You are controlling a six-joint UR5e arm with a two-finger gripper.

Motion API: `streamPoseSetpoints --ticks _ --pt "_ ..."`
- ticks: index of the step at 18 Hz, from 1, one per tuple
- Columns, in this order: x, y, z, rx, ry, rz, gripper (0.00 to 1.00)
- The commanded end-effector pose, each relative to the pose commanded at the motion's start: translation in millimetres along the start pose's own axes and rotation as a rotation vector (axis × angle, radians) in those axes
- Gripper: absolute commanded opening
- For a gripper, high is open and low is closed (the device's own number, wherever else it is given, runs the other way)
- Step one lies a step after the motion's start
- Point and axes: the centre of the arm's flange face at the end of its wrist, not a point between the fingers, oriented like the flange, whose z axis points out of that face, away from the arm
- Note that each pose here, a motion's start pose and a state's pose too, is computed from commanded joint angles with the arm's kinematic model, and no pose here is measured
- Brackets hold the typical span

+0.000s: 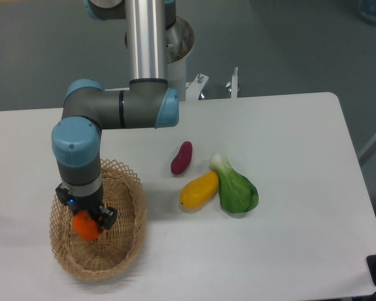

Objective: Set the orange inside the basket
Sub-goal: 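Open the gripper to release the orange into the basket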

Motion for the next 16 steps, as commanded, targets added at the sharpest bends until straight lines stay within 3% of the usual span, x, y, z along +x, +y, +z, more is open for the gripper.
streamPoseSetpoints --ticks 7,12,15,16 --pt "-0.2 0.1 3.0 -0.003 0.004 -0.001 0.73" --pt "-0.4 0.1 2.8 -0.003 0.002 0.006 0.82" --pt "-0.8 -0.3 2.2 -0.003 -0.002 0.004 0.88" --pt "-2.6 -2.1 -2.4 0.005 -0.009 0.006 0.99"
